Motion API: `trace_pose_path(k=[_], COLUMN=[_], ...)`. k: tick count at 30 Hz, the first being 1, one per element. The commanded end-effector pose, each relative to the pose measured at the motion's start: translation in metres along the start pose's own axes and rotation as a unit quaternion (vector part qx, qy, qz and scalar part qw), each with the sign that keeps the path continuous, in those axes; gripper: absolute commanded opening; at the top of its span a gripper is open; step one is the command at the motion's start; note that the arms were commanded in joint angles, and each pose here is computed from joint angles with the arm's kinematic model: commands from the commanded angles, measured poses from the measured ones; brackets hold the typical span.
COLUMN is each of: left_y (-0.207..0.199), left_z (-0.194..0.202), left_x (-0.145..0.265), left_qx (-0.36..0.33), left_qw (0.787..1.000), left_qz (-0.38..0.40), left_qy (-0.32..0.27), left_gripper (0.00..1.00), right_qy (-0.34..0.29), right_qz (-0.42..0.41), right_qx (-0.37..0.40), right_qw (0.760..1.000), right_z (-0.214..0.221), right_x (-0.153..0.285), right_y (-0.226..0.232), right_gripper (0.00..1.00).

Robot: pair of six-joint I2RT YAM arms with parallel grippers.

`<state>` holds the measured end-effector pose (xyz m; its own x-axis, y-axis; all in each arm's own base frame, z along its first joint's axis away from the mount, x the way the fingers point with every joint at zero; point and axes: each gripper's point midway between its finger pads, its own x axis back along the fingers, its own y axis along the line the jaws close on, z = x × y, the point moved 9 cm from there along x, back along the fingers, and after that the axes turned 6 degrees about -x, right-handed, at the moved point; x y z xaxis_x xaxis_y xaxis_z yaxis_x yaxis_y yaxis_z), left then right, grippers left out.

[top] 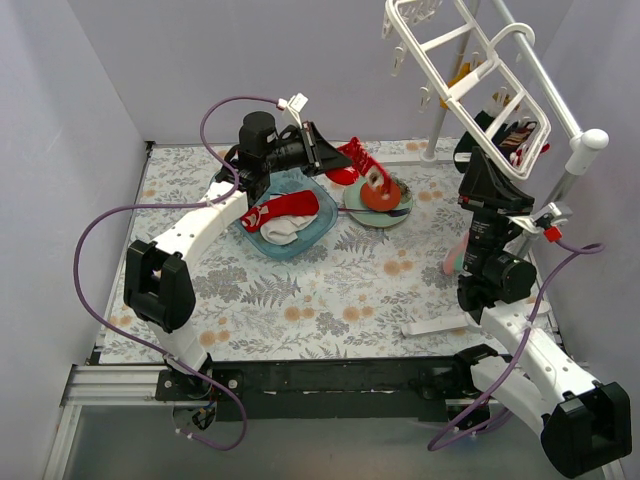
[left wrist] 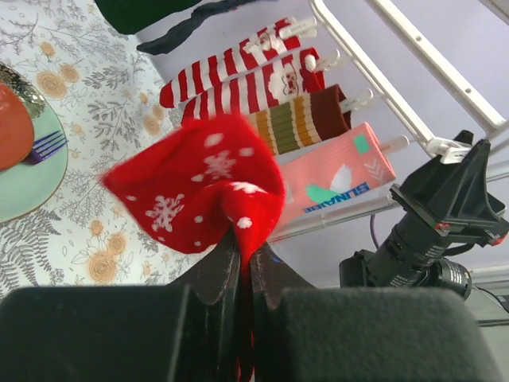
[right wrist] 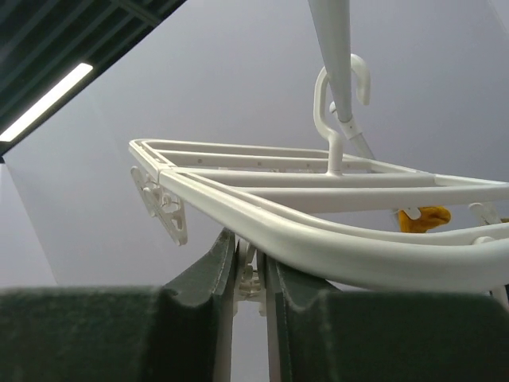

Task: Remove the socks clipped to the hanger
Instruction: Remove the sock from the hanger, then place the sock in the bin.

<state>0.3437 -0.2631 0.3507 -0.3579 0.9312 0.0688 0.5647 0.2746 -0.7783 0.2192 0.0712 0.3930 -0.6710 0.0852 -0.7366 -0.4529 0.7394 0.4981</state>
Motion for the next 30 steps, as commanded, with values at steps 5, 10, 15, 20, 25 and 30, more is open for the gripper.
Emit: trace_pose_path(k=[5, 10, 15, 20, 25, 30], left_y=[0.001, 0.01, 0.037, 0.06, 0.084, 0.108], left_z=[-0.007, -0.01, -0.017, -0.018, -0.024, -0.023], left_x=[0.004, 0.008, 0.02, 0.033, 0.05, 0.061], left_qx=[0.001, 0.001, 0.005, 0.011, 0.02, 0.027], left_qw=[1.0, 0.995, 0.976, 0.958, 0.938, 0.917], left_qz=[-0.018, -0.083, -0.179, -0.241, -0.291, -0.341], left_qy=[-0.024, -0.058, -0.123, -0.157, -0.187, -0.203], left_gripper=[0.0, 0.0, 0.0, 0.0, 0.0, 0.0], right_qy=[-0.04, -0.03, 0.009, 0.06, 0.114, 0.166], right_qz=[-0.017, -0.017, -0.02, -0.019, -0.02, -0.022], right_qx=[-0.013, -0.011, 0.001, 0.027, 0.056, 0.079], right_qw=[0.999, 0.999, 1.0, 0.998, 0.992, 0.983], right_z=[-0.024, -0.021, -0.013, -0.003, 0.005, 0.022], right_x=[-0.015, -0.016, -0.022, -0.034, -0.048, -0.059], right_y=[0.016, 0.016, 0.019, 0.021, 0.026, 0.025], right_gripper=[0.06, 0.04, 0.01, 0.01, 0.01, 0.01])
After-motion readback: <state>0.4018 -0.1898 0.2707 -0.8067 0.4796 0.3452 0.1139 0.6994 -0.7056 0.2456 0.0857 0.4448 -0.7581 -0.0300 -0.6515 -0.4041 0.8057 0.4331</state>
